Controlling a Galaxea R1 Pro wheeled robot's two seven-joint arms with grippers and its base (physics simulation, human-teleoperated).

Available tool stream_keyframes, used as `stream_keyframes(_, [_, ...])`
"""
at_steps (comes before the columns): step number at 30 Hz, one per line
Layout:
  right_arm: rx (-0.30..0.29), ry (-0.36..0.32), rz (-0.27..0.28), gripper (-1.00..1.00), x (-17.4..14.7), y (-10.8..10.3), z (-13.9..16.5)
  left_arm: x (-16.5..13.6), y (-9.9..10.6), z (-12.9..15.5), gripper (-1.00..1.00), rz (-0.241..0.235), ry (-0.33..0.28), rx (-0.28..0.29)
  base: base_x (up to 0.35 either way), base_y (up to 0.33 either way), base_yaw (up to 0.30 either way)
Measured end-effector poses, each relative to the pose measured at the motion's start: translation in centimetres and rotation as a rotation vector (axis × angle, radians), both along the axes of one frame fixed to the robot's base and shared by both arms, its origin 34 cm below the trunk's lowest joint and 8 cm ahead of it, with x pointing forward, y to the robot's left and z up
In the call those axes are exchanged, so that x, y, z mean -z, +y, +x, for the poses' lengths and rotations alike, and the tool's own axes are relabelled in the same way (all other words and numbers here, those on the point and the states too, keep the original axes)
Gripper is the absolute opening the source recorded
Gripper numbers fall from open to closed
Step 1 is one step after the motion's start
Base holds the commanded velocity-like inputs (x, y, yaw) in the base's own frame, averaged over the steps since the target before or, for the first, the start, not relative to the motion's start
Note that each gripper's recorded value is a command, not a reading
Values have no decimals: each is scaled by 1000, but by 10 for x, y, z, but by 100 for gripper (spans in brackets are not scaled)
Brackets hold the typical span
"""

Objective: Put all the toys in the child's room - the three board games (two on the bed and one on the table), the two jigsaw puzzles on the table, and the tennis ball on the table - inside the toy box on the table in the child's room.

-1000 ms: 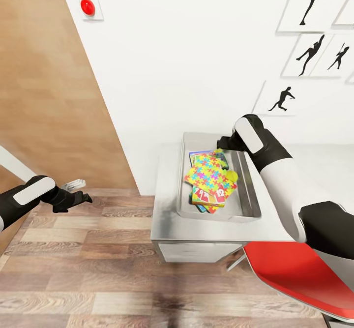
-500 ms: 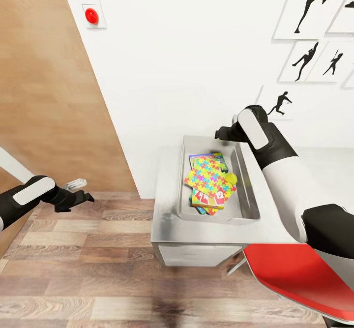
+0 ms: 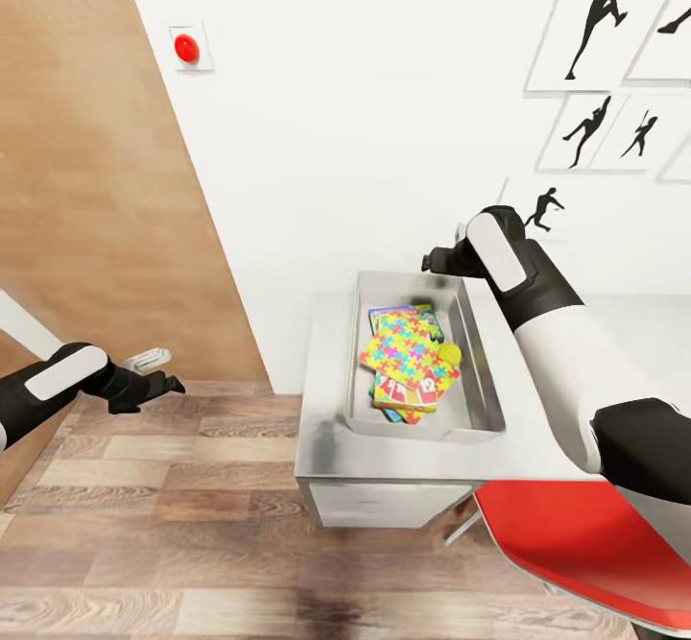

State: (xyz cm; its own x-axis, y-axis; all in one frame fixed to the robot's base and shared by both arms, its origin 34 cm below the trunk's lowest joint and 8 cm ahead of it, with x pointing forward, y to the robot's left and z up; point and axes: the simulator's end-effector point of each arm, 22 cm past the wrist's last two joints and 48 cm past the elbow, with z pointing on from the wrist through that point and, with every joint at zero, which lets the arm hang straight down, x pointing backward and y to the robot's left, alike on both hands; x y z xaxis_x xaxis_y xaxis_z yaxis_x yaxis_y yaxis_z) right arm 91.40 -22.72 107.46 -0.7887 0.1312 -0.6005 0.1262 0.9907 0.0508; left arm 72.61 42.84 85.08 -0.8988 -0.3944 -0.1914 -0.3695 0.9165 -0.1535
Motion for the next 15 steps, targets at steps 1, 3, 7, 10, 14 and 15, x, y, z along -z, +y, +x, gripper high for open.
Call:
stream_keyframes(1, [0, -1, 0, 100, -1, 0, 0, -1, 0, 0, 100, 0, -2, 0, 0, 0, 0])
stream_keyframes(3, [1, -4, -1, 100, -3, 0, -1, -3, 0, 1, 100, 0, -5, 0, 0, 0, 0])
stream_keyframes(7, [1, -9, -1, 100, -8, -1, -1, -7, 0, 2, 100, 0, -11, 0, 0, 0, 0])
stream_keyframes(10, [1, -12, -5, 100, -11, -2, -2, -10, 0, 2, 100, -1, -15, 1, 0, 0, 0])
stream_keyframes(14, [3, -12, -17, 100, -13, -6, -3, -14, -2, 1, 100, -4, -12, 8, 0, 0, 0])
stream_keyframes(15, [3, -13, -18, 100, -14, -6, -3, -15, -2, 1, 100, -5, -12, 9, 0, 0, -11])
